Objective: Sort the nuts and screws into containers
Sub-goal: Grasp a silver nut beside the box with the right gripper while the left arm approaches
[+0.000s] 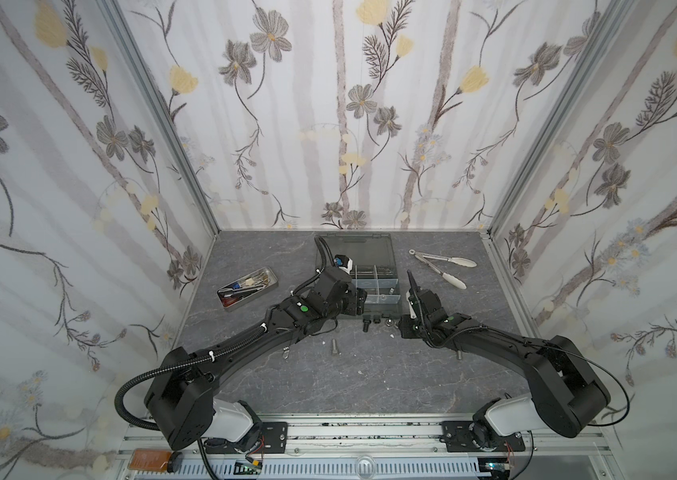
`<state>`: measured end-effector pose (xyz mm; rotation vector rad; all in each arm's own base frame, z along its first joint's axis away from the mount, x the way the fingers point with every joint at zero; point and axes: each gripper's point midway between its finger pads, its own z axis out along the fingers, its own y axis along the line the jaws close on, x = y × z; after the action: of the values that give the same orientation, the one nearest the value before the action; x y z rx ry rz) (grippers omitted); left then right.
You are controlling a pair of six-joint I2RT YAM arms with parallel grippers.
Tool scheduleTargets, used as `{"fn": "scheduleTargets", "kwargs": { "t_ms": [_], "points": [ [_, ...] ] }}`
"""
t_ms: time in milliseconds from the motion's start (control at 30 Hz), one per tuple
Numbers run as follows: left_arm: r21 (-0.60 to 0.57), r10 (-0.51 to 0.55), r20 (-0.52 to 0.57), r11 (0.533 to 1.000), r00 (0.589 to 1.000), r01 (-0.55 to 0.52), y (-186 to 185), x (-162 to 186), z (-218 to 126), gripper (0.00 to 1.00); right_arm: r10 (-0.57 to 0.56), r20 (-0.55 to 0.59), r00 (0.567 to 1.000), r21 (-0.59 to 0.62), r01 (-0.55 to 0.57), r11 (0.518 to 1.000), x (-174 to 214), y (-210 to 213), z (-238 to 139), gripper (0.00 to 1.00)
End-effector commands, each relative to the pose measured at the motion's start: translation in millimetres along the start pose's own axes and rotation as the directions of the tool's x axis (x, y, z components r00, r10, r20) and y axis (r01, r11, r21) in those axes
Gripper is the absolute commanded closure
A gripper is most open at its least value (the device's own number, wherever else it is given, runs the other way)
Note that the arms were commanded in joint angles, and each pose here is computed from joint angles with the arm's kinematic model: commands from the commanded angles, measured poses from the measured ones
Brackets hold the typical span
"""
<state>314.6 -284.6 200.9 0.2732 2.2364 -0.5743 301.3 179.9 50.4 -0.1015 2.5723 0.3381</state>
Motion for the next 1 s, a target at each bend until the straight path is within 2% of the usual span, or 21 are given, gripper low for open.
{"fn": "scheduleTargets", "kwargs": {
  "t_ms": [0,133,300,467,733,967],
  "points": [
    [-0.004,-0.007,0.041,1.000,0.999,0.007,1.5,-7.5,-1.8,0.25,-0.007,0.035,0.999,0.010,0.007,1.000,-12.6,1.9,3.1,0.63],
    [-0.006,-0.001,0.039,1.000,0.999,0.001,2.6,-6.7,-2.2,0.25,-0.020,0.020,1.000,0.045,0.019,0.999,-9.9,-3.8,9.9,0.74],
    [-0.006,0.000,0.044,1.000,0.999,0.000,3.7,-8.0,-3.9,0.25,-0.022,0.028,0.999,0.034,0.021,0.999,-19.5,2.7,14.9,0.77],
    [-0.009,0.000,0.047,1.000,0.999,0.000,5.2,-9.2,-5.0,0.24,-0.026,0.014,1.000,0.040,0.026,0.999,-18.3,2.6,21.9,0.71],
    [-0.008,0.000,0.049,1.000,0.999,0.001,5.7,-10.0,-6.9,0.24,-0.032,-0.024,0.999,0.044,0.033,0.998,-9.3,0.9,32.3,0.71],
    [-0.002,-0.004,0.046,1.000,0.999,0.005,4.5,-10.6,-5.9,0.24,-0.034,-0.038,0.999,0.040,0.036,0.999,-4.4,0.8,36.8,0.62]
  ]
}}
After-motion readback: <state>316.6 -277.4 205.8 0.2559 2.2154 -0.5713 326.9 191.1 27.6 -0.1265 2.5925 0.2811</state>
